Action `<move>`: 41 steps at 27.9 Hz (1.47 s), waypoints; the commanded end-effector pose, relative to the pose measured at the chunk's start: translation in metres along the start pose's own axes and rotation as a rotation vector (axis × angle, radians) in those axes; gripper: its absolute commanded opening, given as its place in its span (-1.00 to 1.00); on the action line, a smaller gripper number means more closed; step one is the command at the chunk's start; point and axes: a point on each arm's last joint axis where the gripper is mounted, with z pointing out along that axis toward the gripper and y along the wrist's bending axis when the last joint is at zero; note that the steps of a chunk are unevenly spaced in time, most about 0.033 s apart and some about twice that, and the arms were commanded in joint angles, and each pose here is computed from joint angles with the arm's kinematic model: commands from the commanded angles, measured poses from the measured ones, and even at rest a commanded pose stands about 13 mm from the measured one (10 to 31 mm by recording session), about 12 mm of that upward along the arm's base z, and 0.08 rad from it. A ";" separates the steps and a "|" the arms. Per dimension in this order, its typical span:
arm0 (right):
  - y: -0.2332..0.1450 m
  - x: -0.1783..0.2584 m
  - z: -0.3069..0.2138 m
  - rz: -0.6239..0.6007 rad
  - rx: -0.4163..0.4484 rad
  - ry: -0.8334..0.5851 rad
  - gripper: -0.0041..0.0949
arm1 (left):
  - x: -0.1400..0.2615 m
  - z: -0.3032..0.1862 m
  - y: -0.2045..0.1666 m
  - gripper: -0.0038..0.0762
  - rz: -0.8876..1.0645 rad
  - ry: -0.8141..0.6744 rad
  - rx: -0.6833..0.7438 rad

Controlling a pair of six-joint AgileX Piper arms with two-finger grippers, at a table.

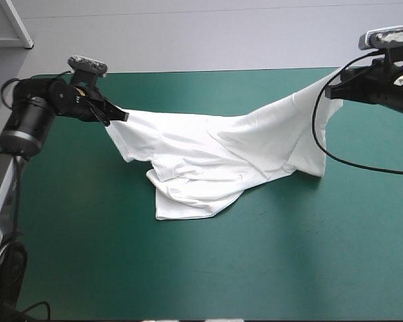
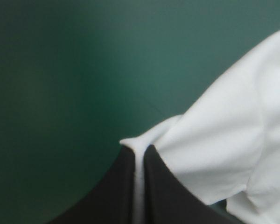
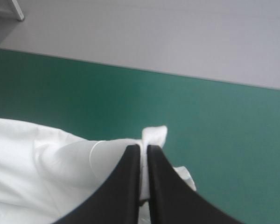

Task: Fold the cloth

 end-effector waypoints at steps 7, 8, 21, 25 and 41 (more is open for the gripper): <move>0.053 -0.093 -0.185 -0.178 0.013 -0.596 -0.95 | -0.018 -0.288 -0.017 -0.86 0.048 -0.775 -0.176; 0.057 -0.095 -0.199 -0.194 0.015 -0.630 -0.95 | -0.015 -0.307 -0.019 -0.86 0.052 -0.827 -0.188; 0.102 -0.090 -0.331 -0.341 0.043 -0.982 -0.94 | 0.030 -0.433 -0.040 -0.86 0.129 -1.190 -0.295; 0.099 -0.092 -0.321 -0.335 0.039 -0.943 -0.94 | 0.025 -0.427 -0.039 -0.86 0.128 -1.173 -0.293; 0.006 -0.094 -0.058 -0.157 0.077 -0.372 -0.95 | -0.082 -0.179 0.005 -0.86 0.079 -0.643 -0.146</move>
